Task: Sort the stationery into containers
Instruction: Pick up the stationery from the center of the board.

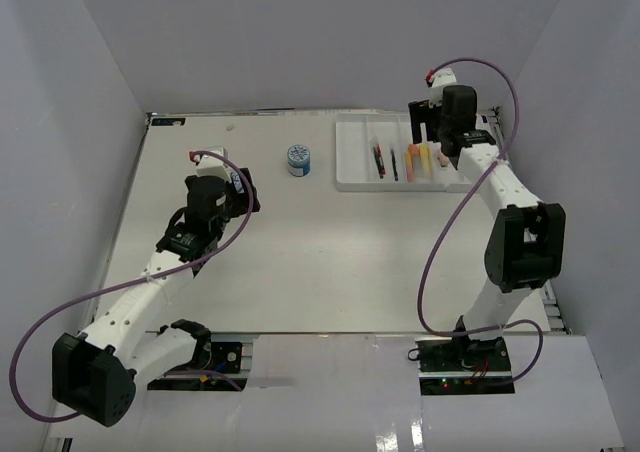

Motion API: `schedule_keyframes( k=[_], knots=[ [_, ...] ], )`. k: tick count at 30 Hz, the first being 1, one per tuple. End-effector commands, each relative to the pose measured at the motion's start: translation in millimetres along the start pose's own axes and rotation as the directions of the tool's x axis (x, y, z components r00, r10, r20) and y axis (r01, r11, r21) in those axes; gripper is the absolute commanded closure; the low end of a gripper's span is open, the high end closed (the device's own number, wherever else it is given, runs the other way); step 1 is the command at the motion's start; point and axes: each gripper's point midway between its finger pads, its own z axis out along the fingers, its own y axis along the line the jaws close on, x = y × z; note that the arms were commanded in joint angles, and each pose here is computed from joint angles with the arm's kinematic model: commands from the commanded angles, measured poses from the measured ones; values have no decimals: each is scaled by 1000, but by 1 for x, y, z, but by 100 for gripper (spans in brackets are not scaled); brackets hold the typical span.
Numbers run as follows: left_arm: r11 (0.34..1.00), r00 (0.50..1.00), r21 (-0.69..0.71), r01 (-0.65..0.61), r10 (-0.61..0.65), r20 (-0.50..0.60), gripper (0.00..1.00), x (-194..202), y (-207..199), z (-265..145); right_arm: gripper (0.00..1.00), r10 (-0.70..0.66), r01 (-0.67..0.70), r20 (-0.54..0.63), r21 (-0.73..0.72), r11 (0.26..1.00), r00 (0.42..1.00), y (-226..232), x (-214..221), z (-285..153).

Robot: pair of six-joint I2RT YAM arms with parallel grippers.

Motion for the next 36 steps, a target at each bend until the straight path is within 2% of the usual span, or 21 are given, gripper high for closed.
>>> schedule_keyframes(
  k=[1,4,5,7,8,10,11,14,15,16,18,22,24,31,36],
  knots=[
    [1000,1000,27,11,-10,-7,2,-8,-7,0,10,-28,35,97,-76,996,995,43,-24,-38],
    [999,999,53,-2,4,-33,2,0,-12,7,10,-10,24,103,-137,990,995,69,-14,-58],
    [998,999,64,-4,7,-37,2,1,-15,10,10,-1,25,151,-163,986,989,81,-25,-76],
    [996,997,92,-18,26,-79,2,10,-23,20,10,38,-2,173,-207,978,984,99,-22,-101],
    [994,997,112,-15,23,-69,2,2,-30,24,10,60,-18,181,-222,975,982,103,-22,-110],
    [985,993,169,-30,49,-111,2,9,-44,37,10,121,-61,223,-259,964,967,107,-28,-136],
    [982,992,188,-32,54,-111,2,7,-51,43,10,173,-114,190,-288,951,966,113,-12,-140],
    [970,987,237,-59,92,-129,2,4,-70,69,10,271,-189,205,-348,918,940,118,0,-166],
    [966,989,250,-65,95,-111,2,-7,-77,75,10,277,-187,208,-368,911,938,120,4,-172],
    [966,985,247,-72,108,-138,2,4,-79,89,10,287,-187,223,-384,904,931,120,3,-182],
    [963,989,254,-87,115,-95,2,-9,-88,104,10,305,-205,183,-422,883,935,127,21,-188],
    [952,992,288,-107,121,-32,2,-16,-104,134,10,333,-217,174,-476,852,927,134,37,-208],
    [939,988,317,-132,149,-31,2,-6,-112,150,10,335,-213,169,-498,840,927,137,42,-214],
    [903,978,375,-208,194,76,2,2,-130,181,10,325,-197,160,-528,826,932,141,66,-227],
    [898,972,374,-233,226,63,2,17,-133,202,10,311,-190,145,-535,823,939,143,77,-230]
  ],
)
